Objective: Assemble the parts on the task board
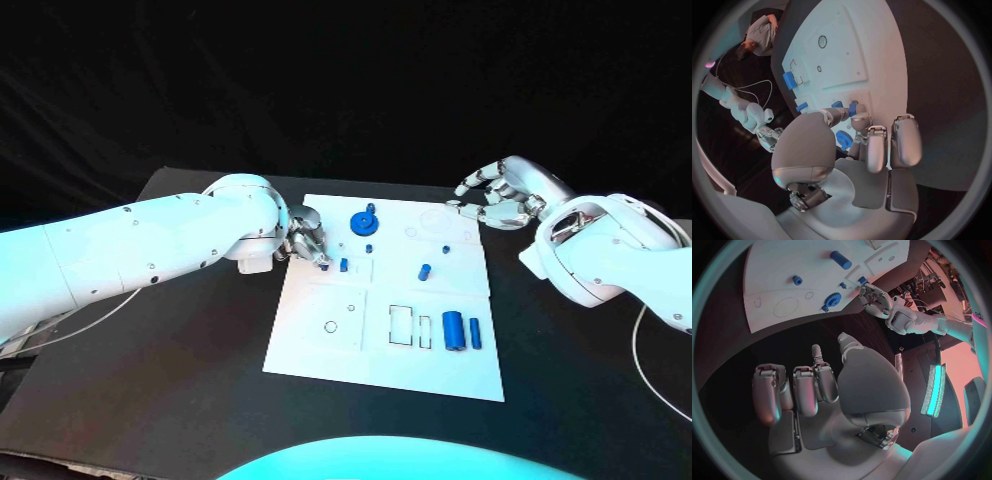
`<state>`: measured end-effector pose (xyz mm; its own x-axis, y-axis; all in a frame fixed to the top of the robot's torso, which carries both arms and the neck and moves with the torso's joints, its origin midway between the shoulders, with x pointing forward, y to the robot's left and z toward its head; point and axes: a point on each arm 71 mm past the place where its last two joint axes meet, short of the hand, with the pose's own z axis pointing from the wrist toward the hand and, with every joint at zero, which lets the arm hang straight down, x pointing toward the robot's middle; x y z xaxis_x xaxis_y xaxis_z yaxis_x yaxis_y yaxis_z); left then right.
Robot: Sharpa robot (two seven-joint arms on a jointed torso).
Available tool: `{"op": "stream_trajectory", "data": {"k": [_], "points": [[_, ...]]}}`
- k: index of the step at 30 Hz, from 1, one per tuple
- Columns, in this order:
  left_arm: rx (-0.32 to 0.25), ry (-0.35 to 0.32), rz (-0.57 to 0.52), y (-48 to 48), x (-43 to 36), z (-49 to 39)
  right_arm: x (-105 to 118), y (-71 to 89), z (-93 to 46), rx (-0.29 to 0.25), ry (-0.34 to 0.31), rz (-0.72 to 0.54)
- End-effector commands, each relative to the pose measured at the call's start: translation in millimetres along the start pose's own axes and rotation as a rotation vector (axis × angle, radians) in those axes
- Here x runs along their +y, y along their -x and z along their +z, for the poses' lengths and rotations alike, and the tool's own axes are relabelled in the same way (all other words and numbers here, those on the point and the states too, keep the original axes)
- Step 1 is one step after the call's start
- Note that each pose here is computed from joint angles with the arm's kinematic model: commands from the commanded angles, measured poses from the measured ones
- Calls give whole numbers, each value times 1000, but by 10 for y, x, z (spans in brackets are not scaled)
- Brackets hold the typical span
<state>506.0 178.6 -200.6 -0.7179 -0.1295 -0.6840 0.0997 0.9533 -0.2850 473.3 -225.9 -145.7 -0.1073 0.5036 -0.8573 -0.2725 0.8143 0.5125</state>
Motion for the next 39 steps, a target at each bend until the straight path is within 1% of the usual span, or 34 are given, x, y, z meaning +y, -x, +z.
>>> {"op": "stream_trajectory", "data": {"k": [1, 15, 19, 27, 39], "points": [[30, 2, 35, -52, -16, 3, 5, -13, 0, 12, 7, -8], [10, 11, 29, -39, 7, 2, 3, -14, -1, 12, 7, -8], [7, 12, 33, -36, 3, 6, 2, -14, -2, 11, 7, -8], [11, 15, 42, -38, -2, 11, -1, -12, -4, 11, 6, -8], [32, 14, 57, -55, -25, 17, -4, -9, -5, 10, 6, -8]]}}
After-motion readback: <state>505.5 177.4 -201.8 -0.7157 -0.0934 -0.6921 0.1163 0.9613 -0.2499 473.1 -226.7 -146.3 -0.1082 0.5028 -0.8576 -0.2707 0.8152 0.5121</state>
